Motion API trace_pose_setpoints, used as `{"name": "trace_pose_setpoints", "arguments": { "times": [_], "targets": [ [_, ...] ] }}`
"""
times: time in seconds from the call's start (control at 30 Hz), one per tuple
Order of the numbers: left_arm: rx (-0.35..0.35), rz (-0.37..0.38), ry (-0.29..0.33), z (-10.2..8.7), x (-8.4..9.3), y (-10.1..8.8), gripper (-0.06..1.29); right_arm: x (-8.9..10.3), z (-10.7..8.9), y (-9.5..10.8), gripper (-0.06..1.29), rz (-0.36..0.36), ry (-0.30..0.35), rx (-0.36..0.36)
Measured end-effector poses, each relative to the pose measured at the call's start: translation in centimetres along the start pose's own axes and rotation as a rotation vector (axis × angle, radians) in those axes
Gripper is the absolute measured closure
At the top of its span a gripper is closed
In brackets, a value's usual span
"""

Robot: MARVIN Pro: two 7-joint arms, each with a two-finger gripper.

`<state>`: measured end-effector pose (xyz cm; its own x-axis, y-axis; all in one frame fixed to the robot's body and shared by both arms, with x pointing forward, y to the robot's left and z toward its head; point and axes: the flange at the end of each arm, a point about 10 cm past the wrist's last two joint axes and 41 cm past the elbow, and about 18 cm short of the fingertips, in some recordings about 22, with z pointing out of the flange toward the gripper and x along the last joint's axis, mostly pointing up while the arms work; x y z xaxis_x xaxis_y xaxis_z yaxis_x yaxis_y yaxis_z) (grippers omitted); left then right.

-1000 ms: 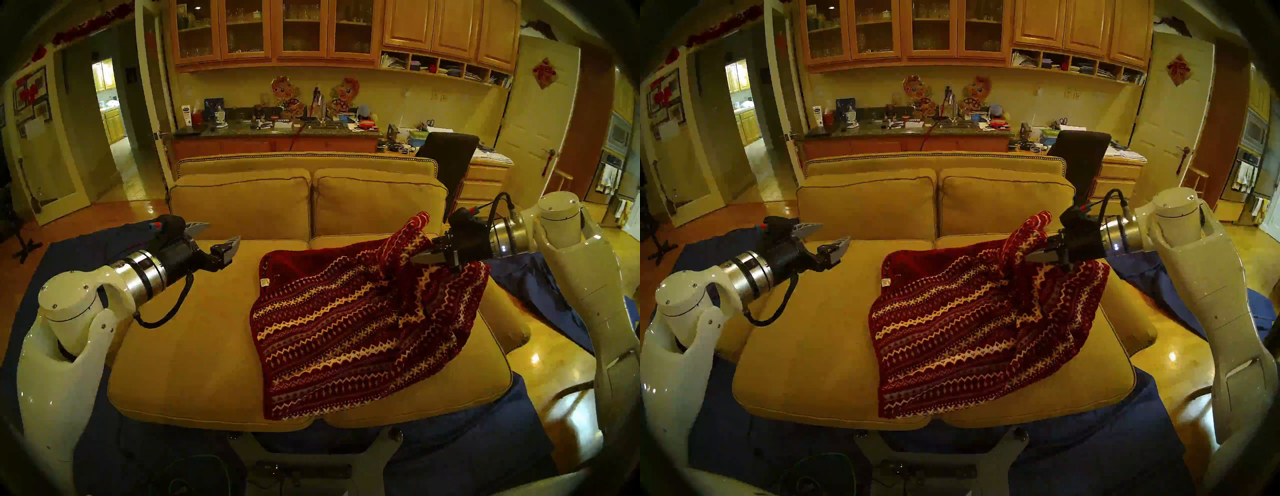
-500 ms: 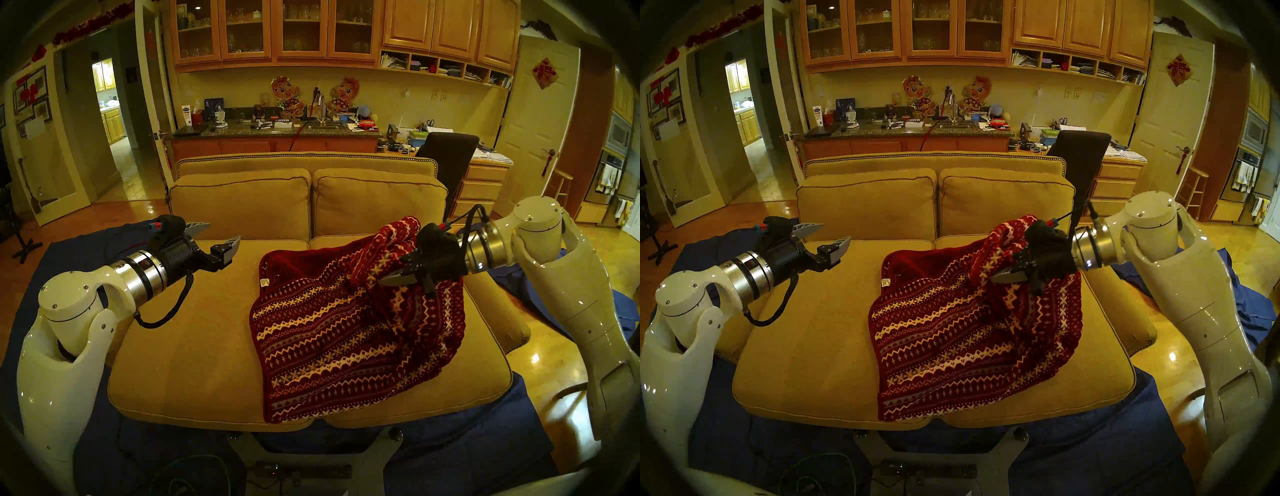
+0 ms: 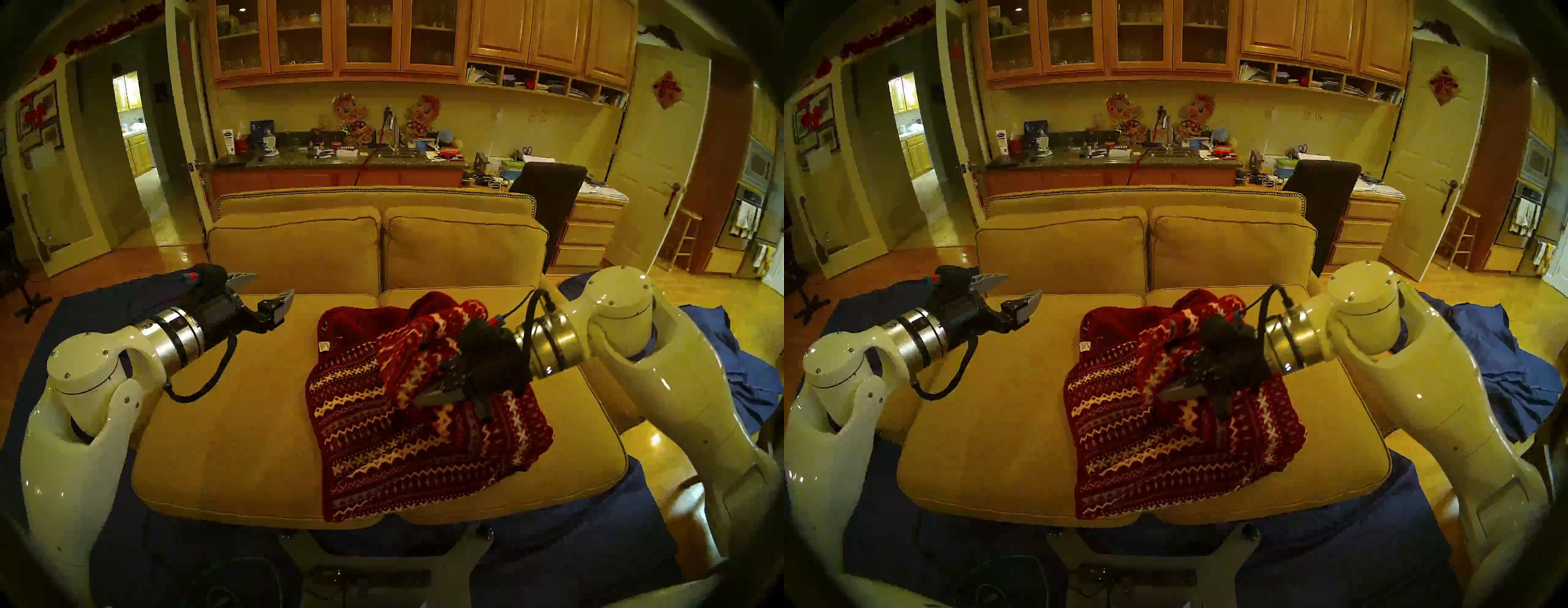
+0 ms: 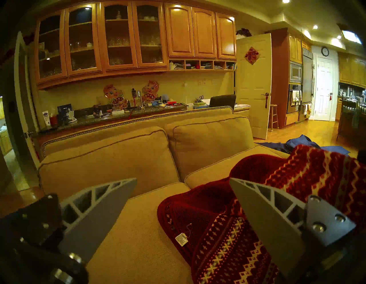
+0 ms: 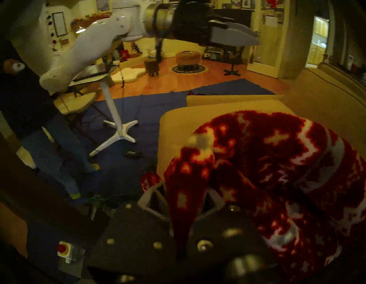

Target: Fold the blanket in half twice

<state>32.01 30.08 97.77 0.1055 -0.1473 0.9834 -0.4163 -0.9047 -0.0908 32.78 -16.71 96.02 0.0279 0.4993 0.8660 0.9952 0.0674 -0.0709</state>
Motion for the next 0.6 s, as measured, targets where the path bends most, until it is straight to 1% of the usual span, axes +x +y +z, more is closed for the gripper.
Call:
{"name": "trace_pose_setpoints", "arguments": {
  "times": [0.1,0.2,0.3,0.47,0.53,0.6],
  "targets": [
    [0.0,0.0,0.0,0.0,0.0,0.0,-0.03,0.4,1.6,-1.2,1.21,-0.008,0.011,0.042],
    [0.001,0.0,0.0,0.0,0.0,0.0,-0.03,1.0,4.2,-3.2,1.21,-0.02,0.03,0.108],
    [0.001,0.0,0.0,0.0,0.0,0.0,-0.03,1.6,5.9,-4.7,1.21,-0.032,0.045,0.148],
    [0.002,-0.001,0.0,0.0,0.0,0.0,-0.03,2.6,8.2,-7.0,1.21,-0.05,0.071,0.184],
    [0.002,-0.001,0.0,0.0,0.0,0.0,-0.03,2.8,8.6,-7.4,1.21,-0.053,0.075,0.188],
    [0.002,-0.001,0.0,0.0,0.0,0.0,-0.03,3.5,9.8,-8.8,1.21,-0.064,0.09,0.196]
  ]
}}
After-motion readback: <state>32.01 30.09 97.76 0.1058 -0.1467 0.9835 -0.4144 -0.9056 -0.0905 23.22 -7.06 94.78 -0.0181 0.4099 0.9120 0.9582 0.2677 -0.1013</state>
